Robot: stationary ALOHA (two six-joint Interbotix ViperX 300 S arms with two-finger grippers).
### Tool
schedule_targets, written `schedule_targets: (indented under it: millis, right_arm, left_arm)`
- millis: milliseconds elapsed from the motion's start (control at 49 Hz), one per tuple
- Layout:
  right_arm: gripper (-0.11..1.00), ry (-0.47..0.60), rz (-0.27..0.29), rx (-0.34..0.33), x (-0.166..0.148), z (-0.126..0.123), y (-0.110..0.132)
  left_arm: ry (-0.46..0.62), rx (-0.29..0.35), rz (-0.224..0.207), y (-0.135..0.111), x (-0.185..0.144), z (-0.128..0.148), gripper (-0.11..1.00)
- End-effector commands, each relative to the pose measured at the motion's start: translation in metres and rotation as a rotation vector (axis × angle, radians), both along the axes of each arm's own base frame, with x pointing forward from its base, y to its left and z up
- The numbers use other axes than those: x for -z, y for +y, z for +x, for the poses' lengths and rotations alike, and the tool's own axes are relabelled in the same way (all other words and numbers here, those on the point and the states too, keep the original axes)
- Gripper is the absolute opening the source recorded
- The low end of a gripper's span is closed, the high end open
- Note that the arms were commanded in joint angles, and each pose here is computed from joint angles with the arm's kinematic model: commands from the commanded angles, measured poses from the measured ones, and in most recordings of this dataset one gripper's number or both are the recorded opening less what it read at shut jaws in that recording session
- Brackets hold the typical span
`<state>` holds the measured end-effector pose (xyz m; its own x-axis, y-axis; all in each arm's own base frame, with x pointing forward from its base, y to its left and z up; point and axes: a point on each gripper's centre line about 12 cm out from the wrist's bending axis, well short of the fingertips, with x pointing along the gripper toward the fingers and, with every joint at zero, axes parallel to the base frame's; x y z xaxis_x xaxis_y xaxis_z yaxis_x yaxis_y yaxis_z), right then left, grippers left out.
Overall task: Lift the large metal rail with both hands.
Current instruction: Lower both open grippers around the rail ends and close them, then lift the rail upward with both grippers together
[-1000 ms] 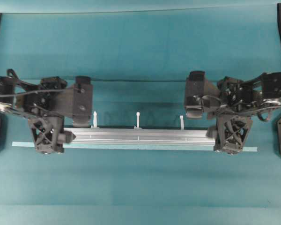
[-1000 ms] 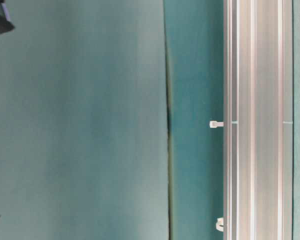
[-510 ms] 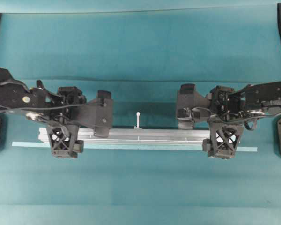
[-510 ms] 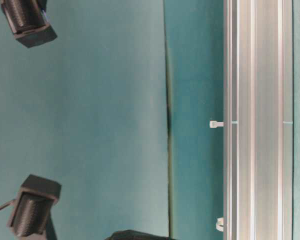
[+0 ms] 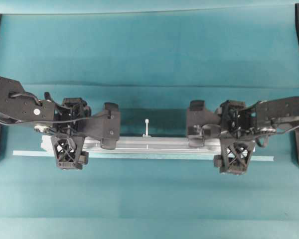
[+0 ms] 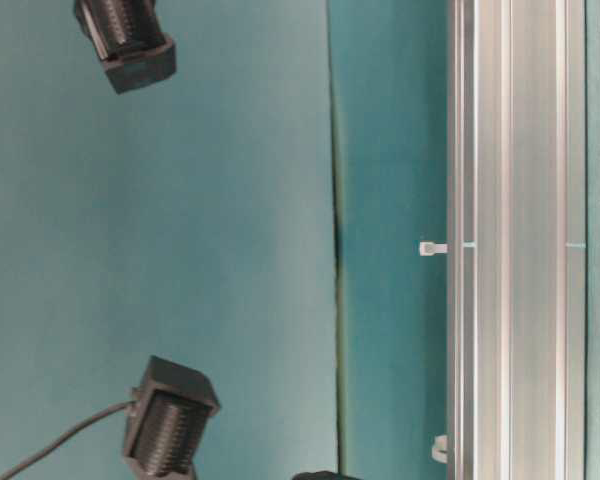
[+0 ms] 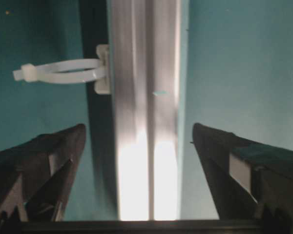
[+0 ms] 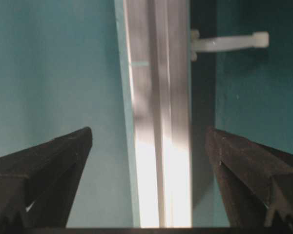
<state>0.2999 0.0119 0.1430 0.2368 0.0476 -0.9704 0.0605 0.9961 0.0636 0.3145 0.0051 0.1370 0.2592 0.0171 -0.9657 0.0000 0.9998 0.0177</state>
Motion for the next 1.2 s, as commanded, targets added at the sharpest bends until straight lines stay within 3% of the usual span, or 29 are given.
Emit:
schedule_targets:
  millis: [0,122,347,857,959,1102,1183]
  right_arm:
    - [0.96,0.017,-0.017,-0.012,0.01,0.003,0.0]
    - [0.96,0.03,-0.045,-0.038,0.021,0.005,-0.003]
    - [0.96,0.013,-0.046,-0.026,0.039,0.011,-0.004]
    - [0.94,-0.012,-0.035,0.004,0.041,0.012,-0.004]
    - [0.79,0.0,-0.026,0.012,0.041,0.011,-0.003]
    - [0.42,0.019,-0.02,0.015,0.041,0.01,-0.001]
    - [0.4,0.019,-0.017,0.015,0.041,0.01,-0.001]
  left_arm:
    - [-0.02,-0.01,0.002,0.004,0.002,0.002,0.97]
    - [-0.031,-0.009,0.002,0.004,0.008,0.005,0.97]
    - [-0.023,-0.009,0.0,0.004,0.027,0.006,0.97]
    - [-0.072,0.001,0.001,0.002,0.032,0.01,0.95]
    - [-0.095,0.012,0.0,-0.002,0.031,0.012,0.84]
    - [-0.12,0.022,-0.001,-0.005,0.029,0.015,0.43]
    - [-0.126,0.023,0.0,-0.005,0.028,0.016,0.41]
